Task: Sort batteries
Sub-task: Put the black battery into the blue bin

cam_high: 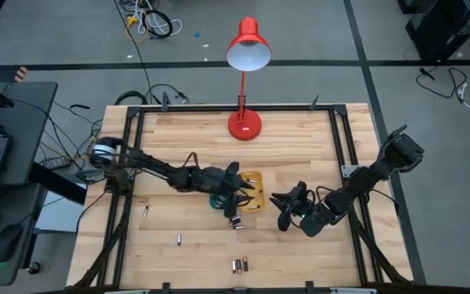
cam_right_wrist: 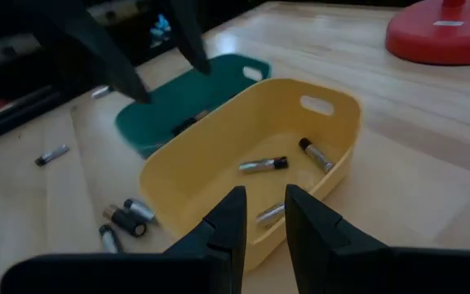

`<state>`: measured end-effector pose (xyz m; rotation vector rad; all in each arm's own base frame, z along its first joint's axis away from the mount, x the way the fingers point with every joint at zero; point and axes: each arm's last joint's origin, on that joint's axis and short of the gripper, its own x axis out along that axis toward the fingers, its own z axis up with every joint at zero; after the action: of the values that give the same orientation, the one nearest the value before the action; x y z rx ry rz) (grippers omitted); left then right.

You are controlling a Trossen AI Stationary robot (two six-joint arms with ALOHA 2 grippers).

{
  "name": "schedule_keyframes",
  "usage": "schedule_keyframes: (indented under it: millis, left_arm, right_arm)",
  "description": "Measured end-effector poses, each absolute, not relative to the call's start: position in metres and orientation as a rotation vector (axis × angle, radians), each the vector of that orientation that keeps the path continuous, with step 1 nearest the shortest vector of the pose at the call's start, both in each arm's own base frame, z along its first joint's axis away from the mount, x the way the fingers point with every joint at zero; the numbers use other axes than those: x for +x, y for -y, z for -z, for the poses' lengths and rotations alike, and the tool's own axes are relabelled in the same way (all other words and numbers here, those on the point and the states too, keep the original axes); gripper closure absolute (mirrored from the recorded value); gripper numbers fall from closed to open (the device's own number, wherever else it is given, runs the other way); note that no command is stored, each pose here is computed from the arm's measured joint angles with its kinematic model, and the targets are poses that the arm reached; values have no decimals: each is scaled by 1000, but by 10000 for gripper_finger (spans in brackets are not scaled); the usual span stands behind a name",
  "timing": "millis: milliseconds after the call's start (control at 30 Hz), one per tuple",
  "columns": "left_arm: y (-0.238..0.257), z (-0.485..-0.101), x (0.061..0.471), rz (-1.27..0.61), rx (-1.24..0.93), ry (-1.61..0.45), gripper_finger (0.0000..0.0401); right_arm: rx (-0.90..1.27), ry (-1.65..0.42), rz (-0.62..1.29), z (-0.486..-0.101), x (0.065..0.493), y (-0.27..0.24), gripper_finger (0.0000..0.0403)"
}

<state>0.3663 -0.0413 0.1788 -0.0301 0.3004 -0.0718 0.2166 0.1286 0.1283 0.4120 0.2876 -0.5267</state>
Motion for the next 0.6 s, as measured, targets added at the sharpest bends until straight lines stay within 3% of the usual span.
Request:
schedule_keyframes:
  millis: [367, 600]
  left_arm:
    - [88, -228, 308, 43, 110, -488, 229]
    - [131, -225, 278, 133, 212, -589, 229]
  right_arm:
    - [284, -361, 293, -134, 217, -144, 329]
    - [280, -432, 80, -136, 218, -153, 329]
